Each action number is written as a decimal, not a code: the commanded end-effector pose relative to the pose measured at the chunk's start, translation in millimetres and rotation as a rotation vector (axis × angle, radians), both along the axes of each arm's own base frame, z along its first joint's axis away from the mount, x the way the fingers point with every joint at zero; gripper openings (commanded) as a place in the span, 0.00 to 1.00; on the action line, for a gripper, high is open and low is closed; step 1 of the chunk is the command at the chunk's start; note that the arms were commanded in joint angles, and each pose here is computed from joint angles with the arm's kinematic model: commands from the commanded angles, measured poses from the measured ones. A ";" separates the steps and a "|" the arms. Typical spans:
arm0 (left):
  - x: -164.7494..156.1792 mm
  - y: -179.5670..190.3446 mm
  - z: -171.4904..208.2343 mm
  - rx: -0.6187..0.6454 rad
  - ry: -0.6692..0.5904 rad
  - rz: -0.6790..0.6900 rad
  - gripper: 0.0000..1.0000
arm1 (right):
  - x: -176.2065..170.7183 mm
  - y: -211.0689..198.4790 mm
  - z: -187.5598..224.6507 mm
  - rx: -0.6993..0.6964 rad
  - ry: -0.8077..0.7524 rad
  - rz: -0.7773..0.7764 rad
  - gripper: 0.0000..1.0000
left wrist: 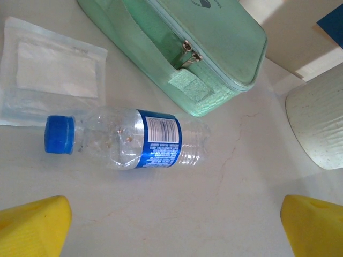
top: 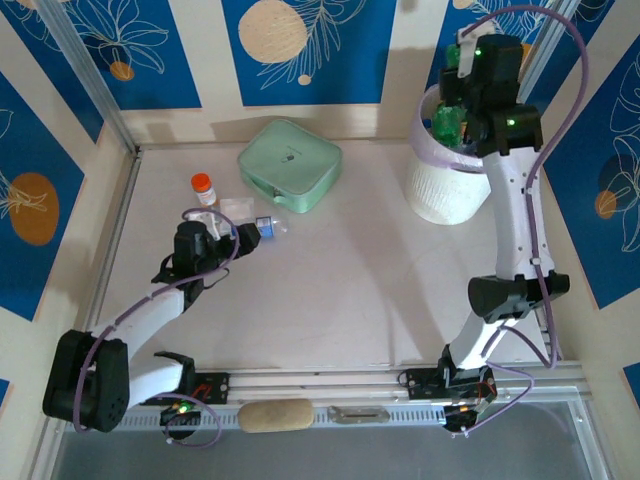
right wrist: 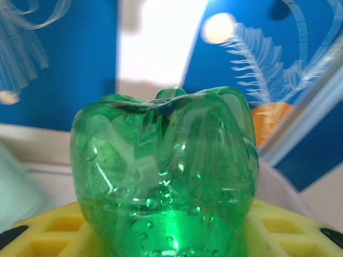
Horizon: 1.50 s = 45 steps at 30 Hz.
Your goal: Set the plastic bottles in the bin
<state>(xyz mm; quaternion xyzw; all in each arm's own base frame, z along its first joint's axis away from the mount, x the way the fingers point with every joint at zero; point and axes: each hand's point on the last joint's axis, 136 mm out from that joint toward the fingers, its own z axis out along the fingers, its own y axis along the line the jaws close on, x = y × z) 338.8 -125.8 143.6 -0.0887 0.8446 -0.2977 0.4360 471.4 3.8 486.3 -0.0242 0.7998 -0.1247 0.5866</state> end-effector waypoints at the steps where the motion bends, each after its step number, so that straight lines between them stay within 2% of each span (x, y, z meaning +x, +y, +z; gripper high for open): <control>1: 3.3 -14.7 15.0 0.011 -0.043 -0.061 1.00 | 6.6 -38.7 -0.1 -0.043 0.006 -0.143 0.44; 6: -0.6 -34.0 16.5 0.060 -0.047 -0.128 1.00 | 22.2 -78.9 -20.9 -0.018 0.047 -0.233 0.45; 10: -3.1 -48.1 13.6 0.084 -0.044 -0.170 1.00 | 29.9 -102.1 -52.7 0.047 0.129 -0.283 0.45; 17: -11.5 -69.8 2.3 0.091 -0.006 -0.237 1.00 | 46.6 -117.9 -99.7 0.098 0.234 -0.318 0.45; 25: -18.5 -74.4 -3.2 0.101 0.014 -0.251 1.00 | 62.7 -123.6 -133.7 0.156 0.300 -0.314 0.46; 29: -17.1 -75.4 -1.4 0.105 0.010 -0.253 1.00 | 62.4 -126.5 -145.6 0.153 0.332 -0.335 0.51; 33: -15.9 -76.7 -1.0 0.111 0.008 -0.260 1.00 | 60.0 -126.3 -139.1 0.144 0.319 -0.343 0.66; 37: -14.5 -75.9 -0.8 0.107 0.006 -0.249 1.00 | 55.9 -118.1 -112.9 0.124 0.258 -0.330 0.79; 45: -5.0 -61.0 9.4 0.111 -0.045 -0.146 1.00 | 30.3 -66.0 -43.3 0.155 0.110 -0.189 0.90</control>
